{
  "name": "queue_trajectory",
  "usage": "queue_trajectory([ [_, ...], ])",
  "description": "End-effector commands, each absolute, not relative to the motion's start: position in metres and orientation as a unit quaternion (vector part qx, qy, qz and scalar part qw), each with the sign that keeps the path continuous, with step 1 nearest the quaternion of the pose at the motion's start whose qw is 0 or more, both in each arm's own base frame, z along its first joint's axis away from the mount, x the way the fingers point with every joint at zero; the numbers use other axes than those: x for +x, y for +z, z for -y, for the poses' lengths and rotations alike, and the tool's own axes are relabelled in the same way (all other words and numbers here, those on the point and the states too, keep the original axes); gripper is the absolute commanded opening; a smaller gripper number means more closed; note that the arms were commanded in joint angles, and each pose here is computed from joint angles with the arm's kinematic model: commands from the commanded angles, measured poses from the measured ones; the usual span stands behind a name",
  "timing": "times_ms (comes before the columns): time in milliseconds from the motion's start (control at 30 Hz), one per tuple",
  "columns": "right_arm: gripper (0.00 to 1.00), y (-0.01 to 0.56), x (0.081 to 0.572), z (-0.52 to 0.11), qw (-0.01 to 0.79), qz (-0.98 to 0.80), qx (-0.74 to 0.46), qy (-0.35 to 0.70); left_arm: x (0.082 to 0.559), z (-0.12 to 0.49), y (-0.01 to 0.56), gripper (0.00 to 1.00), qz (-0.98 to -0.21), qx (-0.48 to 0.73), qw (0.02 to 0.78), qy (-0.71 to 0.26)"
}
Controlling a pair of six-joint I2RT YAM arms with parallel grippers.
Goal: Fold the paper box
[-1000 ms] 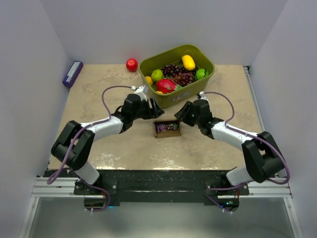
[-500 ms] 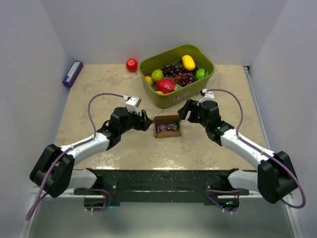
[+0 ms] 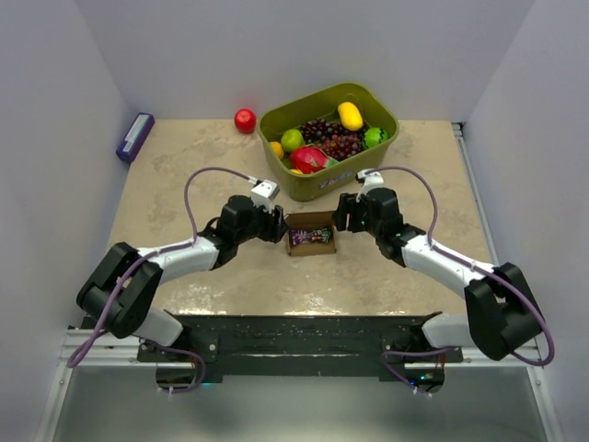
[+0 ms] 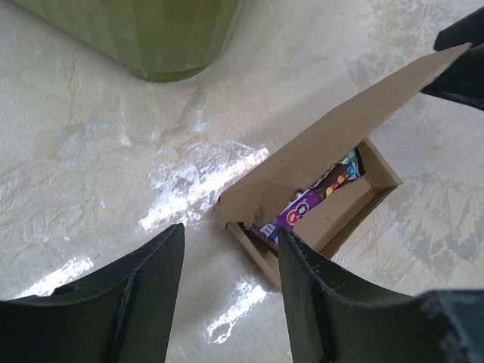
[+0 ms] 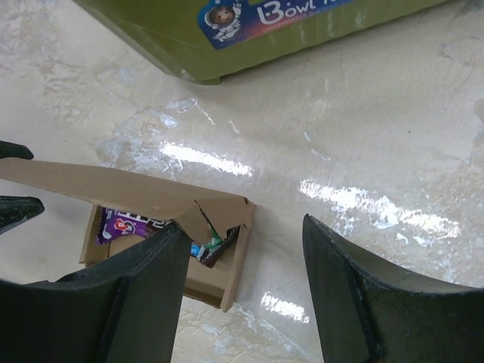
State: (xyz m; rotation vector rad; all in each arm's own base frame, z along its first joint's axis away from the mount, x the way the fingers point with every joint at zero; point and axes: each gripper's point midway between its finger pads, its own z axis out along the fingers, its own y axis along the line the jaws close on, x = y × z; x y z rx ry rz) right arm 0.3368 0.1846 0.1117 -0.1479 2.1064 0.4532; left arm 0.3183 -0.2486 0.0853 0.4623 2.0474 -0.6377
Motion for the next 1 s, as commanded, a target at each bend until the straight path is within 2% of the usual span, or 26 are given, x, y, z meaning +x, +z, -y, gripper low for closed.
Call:
queue_trajectory([
  [0,0.62,0.143,0.355,-0.199,0.512,-0.831,-0.101,0.192,0.341,0.263,0.118,0.55,-0.793,0.202,0.515,-0.256],
  [100,0.56,0.139,0.359,-0.204,0.510,-0.832,-0.112,0.191,0.344,0.269,0.117,0.50,-0.792,0.209,0.514,-0.254],
  [233,0.49,0.135,0.360,-0.212,0.503,-0.836,-0.121,0.184,0.345,0.271,0.113,0.36,-0.798,0.210,0.508,-0.248],
  [333,0.36,0.131,0.359,-0.217,0.500,-0.839,-0.123,0.175,0.345,0.274,0.113,0.23,-0.797,0.212,0.508,-0.248],
  [467,0.29,0.131,0.359,-0.222,0.506,-0.842,-0.114,0.150,0.345,0.278,0.112,0.11,-0.800,0.211,0.506,-0.245],
  [600,0.16,0.130,0.358,-0.222,0.509,-0.847,-0.081,0.134,0.347,0.283,0.112,0.01,-0.809,0.194,0.500,-0.240],
  [967,0.08,0.118,0.347,-0.240,0.508,-0.854,-0.016,0.110,0.347,0.307,0.112,0.00,-0.818,0.152,0.490,-0.259],
])
